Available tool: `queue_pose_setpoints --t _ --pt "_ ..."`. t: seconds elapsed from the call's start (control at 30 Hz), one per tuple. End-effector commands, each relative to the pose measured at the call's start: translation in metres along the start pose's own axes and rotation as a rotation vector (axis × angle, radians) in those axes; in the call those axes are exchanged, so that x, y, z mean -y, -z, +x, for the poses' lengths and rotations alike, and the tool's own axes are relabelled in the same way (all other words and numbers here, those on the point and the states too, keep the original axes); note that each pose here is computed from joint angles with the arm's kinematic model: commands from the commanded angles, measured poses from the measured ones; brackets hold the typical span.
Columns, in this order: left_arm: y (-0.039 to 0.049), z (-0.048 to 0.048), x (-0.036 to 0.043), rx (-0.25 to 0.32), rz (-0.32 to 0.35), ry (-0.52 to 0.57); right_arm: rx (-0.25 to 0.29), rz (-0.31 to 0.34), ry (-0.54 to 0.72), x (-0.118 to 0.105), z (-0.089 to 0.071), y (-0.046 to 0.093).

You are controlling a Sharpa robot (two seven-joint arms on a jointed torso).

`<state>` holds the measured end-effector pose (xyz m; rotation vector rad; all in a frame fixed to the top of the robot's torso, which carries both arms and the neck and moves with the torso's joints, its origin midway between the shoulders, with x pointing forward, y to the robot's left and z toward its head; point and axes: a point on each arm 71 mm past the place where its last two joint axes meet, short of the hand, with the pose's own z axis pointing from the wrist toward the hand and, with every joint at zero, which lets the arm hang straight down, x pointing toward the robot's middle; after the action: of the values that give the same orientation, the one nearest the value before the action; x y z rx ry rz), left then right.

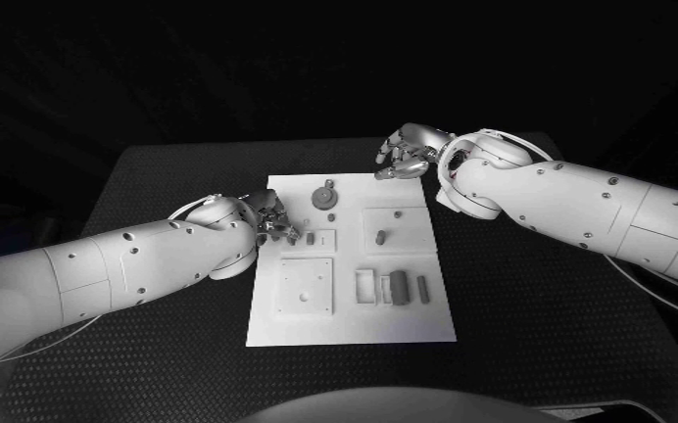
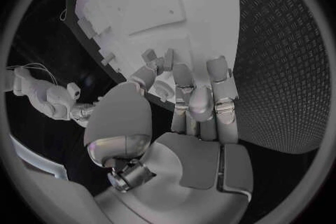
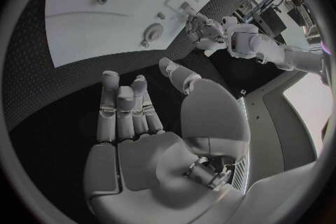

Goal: Assemble the parts on the task board

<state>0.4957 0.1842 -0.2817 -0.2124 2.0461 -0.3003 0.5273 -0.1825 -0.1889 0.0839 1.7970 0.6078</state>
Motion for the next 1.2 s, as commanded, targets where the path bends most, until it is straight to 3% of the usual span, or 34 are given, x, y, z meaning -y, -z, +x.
queue_pose_setpoints --t 0.03,1.2 --pt "0.0001 0.0012 0.0011 -0.011 0.007 0.020 -0.010 -0.002 0.002 -0.0001 0.0009 0.0001" --pt "0.0028 0.0015 -0.0073 -0.037 -0.005 0.040 -0.016 0.000 0.002 0.0012 0.0024 0.0006"
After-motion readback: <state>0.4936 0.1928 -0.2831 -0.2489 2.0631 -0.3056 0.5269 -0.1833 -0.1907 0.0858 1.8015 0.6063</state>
